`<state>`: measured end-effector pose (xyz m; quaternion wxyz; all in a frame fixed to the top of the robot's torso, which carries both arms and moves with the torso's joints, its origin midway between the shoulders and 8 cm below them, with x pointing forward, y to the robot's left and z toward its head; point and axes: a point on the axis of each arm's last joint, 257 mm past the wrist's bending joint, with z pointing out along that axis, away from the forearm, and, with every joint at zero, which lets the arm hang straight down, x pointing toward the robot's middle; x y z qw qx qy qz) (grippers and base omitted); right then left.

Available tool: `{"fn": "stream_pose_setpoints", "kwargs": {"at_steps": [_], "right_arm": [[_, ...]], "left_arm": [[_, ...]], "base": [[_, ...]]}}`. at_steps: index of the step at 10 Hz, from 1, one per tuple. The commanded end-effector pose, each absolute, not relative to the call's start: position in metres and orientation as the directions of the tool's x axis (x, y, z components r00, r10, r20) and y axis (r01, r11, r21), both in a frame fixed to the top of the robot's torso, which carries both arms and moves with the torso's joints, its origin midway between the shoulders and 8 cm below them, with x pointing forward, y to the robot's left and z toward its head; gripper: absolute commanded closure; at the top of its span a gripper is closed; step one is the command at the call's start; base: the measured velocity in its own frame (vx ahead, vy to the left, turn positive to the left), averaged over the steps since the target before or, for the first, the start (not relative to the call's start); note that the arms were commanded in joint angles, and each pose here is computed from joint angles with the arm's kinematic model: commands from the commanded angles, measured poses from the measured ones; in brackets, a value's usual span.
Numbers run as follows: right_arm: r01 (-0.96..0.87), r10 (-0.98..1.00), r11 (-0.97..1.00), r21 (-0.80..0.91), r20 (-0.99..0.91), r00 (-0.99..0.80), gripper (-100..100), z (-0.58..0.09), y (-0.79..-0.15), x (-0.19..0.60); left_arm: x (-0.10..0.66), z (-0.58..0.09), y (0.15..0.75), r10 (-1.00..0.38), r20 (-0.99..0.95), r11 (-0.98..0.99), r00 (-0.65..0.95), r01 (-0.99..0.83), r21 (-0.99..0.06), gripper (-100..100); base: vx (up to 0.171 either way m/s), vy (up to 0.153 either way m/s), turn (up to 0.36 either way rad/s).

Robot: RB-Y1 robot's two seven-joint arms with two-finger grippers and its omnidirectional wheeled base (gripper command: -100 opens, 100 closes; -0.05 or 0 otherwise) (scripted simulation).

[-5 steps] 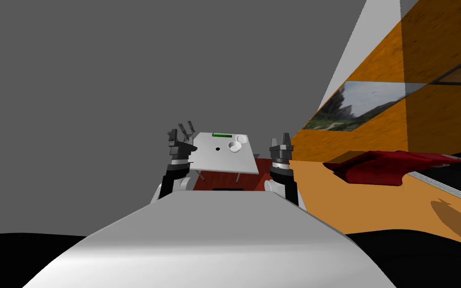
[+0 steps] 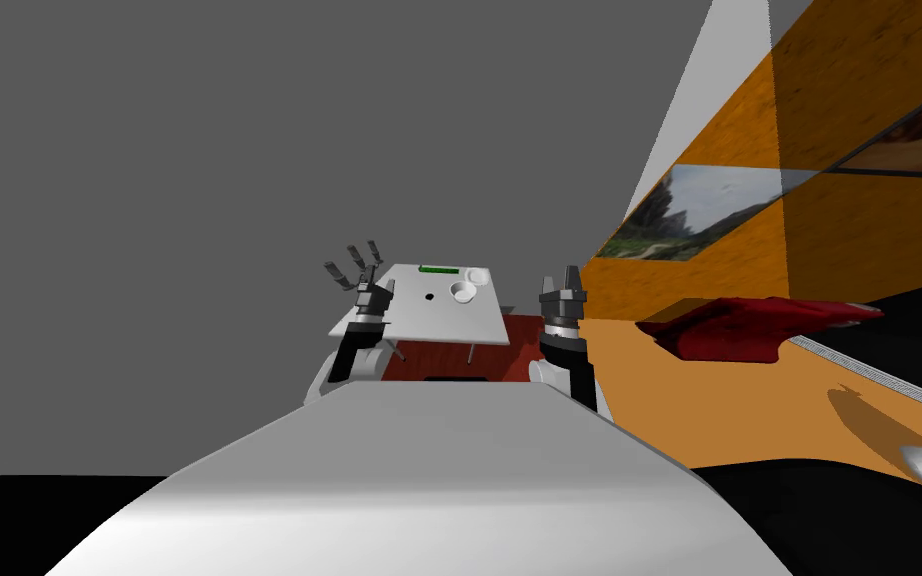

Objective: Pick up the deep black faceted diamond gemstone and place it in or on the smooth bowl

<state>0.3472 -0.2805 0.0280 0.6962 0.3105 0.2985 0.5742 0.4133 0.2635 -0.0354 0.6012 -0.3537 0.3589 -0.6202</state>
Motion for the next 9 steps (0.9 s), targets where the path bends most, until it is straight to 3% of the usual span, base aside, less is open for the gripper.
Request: {"fn": "stream_pose_setpoints", "kwargs": {"at_steps": [1, 9], "right_arm": [[-0.614, 0.985, 0.148, 0.775, -0.059, 0.162, 0, 0.028, -0.281, 0.347], [-0.614, 0.985, 0.148, 0.775, -0.059, 0.162, 0, 0.028, -0.281, 0.347]], "left_arm": [[0.429, -0.051, 0.27, -0.999, -0.007, -0.009, -0.035, 0.446, -0.895, -100], [0.469, -0.095, 0.296, -0.999, -0.031, 0.02, -0.026, 0.33, -0.944, -100]], "base": [[-0.053, -0.097, -0.047], [-0.021, -0.065, -0.021]]}}
